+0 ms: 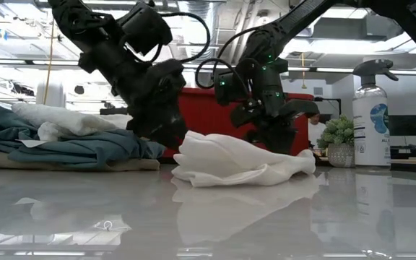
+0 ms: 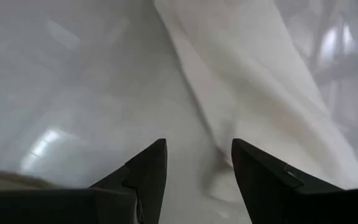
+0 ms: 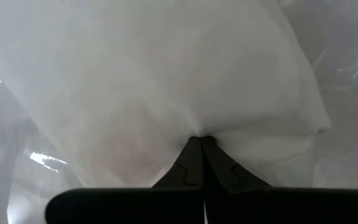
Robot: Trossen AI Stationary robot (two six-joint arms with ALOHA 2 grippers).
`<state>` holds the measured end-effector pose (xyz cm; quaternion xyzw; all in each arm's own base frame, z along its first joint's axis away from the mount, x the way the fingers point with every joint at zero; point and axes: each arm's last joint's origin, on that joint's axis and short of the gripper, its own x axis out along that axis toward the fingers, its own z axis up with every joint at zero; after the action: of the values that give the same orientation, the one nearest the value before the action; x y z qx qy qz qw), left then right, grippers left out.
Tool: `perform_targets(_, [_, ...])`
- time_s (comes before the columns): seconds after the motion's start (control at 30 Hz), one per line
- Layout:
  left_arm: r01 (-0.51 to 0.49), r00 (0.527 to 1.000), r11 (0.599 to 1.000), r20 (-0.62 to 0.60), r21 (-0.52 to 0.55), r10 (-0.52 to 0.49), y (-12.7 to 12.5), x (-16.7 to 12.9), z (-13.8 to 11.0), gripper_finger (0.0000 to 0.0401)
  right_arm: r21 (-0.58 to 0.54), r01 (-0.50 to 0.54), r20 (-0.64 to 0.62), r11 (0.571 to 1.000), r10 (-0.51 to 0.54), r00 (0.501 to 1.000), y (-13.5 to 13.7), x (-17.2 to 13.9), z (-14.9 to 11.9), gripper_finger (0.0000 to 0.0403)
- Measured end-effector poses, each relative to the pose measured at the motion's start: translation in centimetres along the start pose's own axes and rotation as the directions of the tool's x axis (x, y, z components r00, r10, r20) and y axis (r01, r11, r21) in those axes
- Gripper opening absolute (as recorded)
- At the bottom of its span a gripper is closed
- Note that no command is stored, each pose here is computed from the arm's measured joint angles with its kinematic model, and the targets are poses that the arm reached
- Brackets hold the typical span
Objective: Fold Laundry from Bin
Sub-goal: Fold the white underwear in the red bin
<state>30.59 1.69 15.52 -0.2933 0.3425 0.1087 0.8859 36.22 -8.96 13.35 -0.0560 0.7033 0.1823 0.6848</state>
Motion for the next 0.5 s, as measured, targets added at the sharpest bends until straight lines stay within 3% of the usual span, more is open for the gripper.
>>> perform_targets(0.2, [0.042, 0.999, 0.994, -0.019, -0.101, -0.044, -0.8, 0.0, -0.5, 0.0169, -0.001, 0.006, 0.009, 1.000, -0.006, 1.000, -0.1, 0.0, 0.1, 0.0014])
perform_targets(0.5, [0.021, 0.999, 0.994, -0.042, -0.106, -0.025, -0.8, 1.0, -1.2, 0.0169, -0.001, 0.008, 0.011, 1.000, -0.008, 1.000, -0.1, 0.0, 0.1, 0.0014])
